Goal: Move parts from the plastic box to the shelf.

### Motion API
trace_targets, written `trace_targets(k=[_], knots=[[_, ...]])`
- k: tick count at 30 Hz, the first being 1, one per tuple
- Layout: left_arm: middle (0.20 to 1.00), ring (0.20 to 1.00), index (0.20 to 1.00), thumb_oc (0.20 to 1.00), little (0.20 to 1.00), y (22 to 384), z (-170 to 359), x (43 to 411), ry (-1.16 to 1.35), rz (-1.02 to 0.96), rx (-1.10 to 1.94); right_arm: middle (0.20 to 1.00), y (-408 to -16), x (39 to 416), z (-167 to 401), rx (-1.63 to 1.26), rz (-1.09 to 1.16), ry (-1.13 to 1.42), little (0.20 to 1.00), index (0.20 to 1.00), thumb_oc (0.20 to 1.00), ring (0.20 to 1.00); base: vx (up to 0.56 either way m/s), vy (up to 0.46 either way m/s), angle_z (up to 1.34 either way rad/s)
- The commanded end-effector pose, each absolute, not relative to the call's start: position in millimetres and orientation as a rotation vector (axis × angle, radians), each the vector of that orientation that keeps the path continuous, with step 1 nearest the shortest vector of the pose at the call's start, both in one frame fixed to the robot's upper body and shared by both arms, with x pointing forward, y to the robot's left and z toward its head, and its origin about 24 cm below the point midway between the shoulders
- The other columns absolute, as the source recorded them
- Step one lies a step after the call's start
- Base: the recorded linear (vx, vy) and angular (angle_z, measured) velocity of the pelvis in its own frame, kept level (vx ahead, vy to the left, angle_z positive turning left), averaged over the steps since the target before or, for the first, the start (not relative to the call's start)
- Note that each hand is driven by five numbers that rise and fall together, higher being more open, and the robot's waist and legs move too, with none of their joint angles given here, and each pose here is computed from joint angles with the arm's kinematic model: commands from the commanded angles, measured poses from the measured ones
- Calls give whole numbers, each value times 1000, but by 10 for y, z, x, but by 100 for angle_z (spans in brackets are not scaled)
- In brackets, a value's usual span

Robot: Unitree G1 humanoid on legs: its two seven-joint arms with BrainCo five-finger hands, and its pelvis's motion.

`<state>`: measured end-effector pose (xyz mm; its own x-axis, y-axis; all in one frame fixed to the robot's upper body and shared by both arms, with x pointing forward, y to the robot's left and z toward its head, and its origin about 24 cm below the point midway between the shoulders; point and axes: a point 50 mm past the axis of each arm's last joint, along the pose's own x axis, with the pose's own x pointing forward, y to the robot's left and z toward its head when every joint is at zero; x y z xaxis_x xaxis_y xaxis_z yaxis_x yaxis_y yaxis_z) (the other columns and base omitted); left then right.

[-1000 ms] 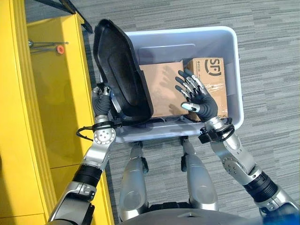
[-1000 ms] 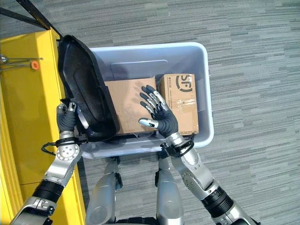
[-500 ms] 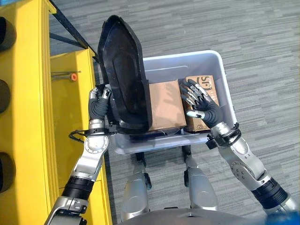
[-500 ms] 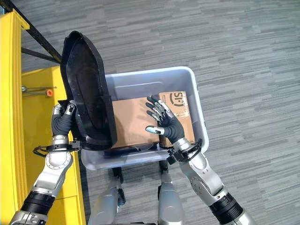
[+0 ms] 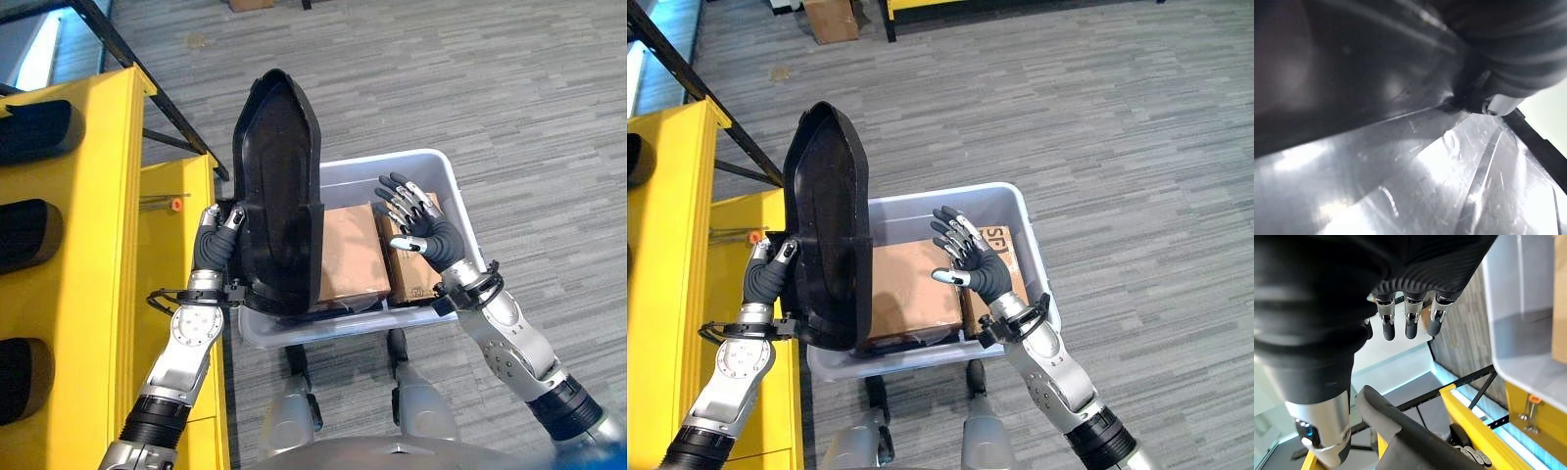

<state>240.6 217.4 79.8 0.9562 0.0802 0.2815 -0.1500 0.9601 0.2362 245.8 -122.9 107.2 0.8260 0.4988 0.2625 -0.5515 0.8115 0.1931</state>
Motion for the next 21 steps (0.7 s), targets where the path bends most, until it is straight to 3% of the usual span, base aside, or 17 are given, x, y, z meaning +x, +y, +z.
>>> trace_targets(k=[1,12,21], knots=[[200,200,200,200,200,2225,1062,2407,-407,89,206,1000,-1208,2420,1174,341,563,-275,1000,1000,1000,1000,-10,-80,21],[200,200,200,200,200,2229,986,2344,-357,93,137,1000,-1047,2502,1353,320,648,-342,1000,1000,1000,1000,-91,-206,21],[200,200,200,200,200,2142,926,2374,-334,41,95,1000,-1371,2465,1221,273,501,-320,1000,1000,1000,1000,-93,-129,91]])
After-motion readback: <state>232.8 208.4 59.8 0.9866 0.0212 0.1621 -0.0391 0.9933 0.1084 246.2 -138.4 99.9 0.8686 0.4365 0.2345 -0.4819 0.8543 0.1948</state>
